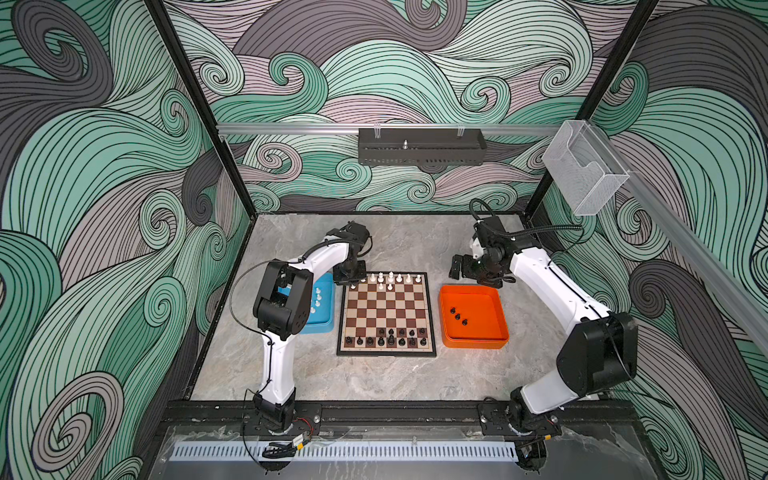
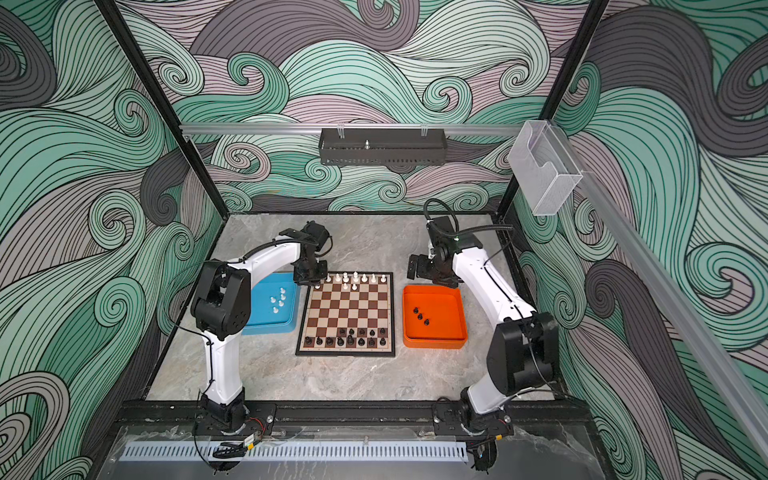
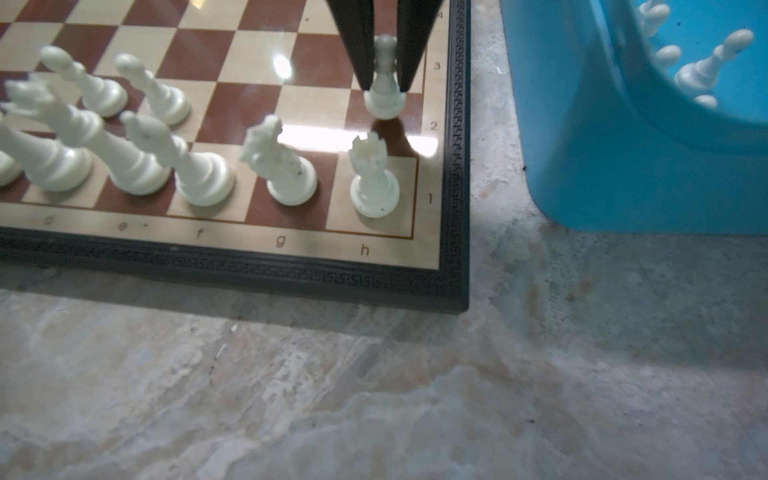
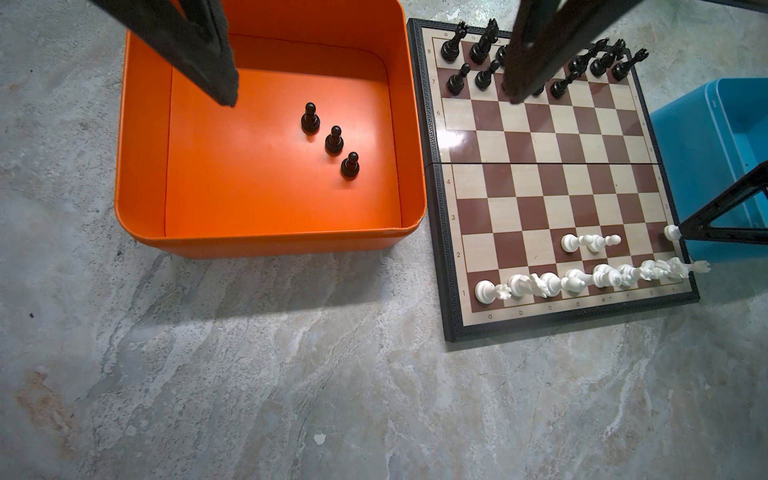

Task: Set up the chess pieces on the board
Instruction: 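Lower the white pawn onto the second-rank corner square and open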

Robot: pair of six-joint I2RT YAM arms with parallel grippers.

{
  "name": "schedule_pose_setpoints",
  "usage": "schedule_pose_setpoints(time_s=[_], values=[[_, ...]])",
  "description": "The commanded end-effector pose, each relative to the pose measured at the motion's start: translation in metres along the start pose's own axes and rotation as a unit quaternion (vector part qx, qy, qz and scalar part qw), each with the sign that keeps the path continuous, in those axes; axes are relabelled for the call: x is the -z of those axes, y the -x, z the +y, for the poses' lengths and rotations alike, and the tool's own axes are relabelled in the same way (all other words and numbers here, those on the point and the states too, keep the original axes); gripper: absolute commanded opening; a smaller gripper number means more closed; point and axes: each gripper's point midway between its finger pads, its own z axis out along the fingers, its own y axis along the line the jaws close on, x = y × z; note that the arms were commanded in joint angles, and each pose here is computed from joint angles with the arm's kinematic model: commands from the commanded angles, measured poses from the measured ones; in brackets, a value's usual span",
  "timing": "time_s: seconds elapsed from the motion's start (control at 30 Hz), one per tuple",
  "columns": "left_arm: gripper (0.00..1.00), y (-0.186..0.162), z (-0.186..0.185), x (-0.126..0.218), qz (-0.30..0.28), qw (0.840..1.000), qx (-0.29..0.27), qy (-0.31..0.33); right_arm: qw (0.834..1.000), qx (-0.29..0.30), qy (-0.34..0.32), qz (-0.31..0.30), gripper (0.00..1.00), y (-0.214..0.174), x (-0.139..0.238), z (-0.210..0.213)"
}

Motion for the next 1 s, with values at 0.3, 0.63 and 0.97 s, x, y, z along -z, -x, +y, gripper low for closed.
schedule_pose_setpoints(time_s=[0.3,0.63,0.97], values=[[0.11,0.006,-0.005,-0.003,-0.002,1.0,0.002,0.002,1.0,0.002,-0.004,0.004,0.99,-0.003,-0.002,-0.005],[0.13,0.005,-0.005,-0.007,0.001,1.0,0.002,0.005,1.0,0.0,-0.003,0.005,0.99,-0.002,-0.003,-0.005],[0.19,0.005,-0.004,-0.008,0.0,1.0,0.001,0.008,1.0,-0.001,-0.002,0.008,0.99,-0.003,-0.004,-0.005]])
